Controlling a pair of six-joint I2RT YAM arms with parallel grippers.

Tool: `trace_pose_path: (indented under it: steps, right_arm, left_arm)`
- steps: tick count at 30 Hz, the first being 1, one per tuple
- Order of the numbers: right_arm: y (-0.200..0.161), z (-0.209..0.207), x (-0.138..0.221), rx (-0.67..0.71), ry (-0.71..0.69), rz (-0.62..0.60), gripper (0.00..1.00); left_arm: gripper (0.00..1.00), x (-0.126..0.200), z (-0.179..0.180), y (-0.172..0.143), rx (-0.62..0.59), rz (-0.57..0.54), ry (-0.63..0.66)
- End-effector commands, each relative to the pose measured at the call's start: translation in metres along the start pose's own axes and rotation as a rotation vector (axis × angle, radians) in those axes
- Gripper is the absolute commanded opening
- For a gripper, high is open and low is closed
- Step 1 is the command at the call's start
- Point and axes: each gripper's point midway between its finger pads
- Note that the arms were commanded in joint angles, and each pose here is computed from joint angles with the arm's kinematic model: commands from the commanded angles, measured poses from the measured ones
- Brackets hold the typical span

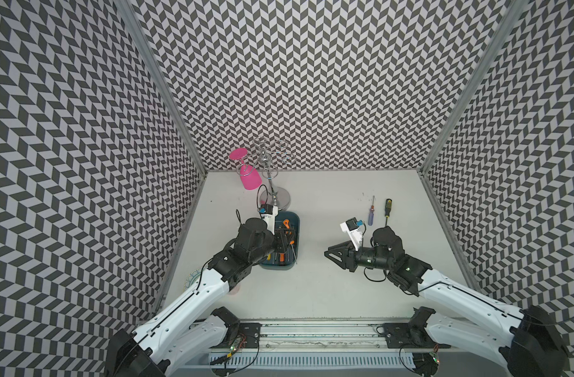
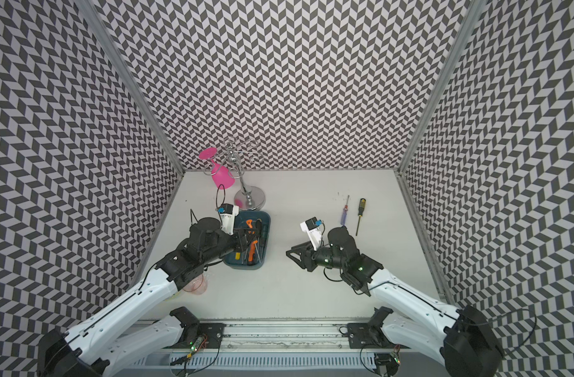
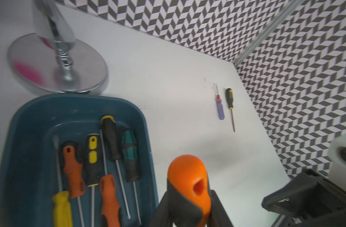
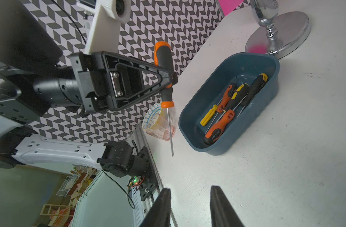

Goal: Put the screwdriver on the desktop into the storage box
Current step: Place the screwdriver in the storage box.

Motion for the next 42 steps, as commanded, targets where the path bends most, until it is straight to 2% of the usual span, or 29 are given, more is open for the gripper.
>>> trace_pose_path:
  steps: [1,8,14,24,42]
  right_arm:
    - [0.000,-0.001,0.002,0.022,-0.003,-0.017,0.37]
    - [-0.002,-0.004,0.006,0.024,-0.022,-0.024,0.36]
    - [-0.003,-0.006,0.008,0.024,-0.031,-0.029,0.36]
    - [-0.010,-0.012,0.008,0.018,-0.043,-0.026,0.36]
    - [-0.022,-0.019,0.008,-0.001,-0.045,-0.022,0.36]
  left_arm:
    - [0.00,0.003,0.027,0.000,-0.048,0.049,0.169]
    - [0.00,-0.005,0.047,0.010,-0.090,0.081,0.314]
    - [0.00,-0.010,0.078,0.010,-0.146,0.132,0.508]
    - [0.00,-0.026,0.108,0.009,-0.177,0.130,0.678]
    - [0.00,-0.064,0.150,-0.031,-0.308,0.382,0.933]
Point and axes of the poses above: each gripper's point midway between its finger pads, its own x axis back along the fingers, its own z axis along the line the jaws close on, y = z × x, and after that the axes turned 3 degrees about -x, right-handed
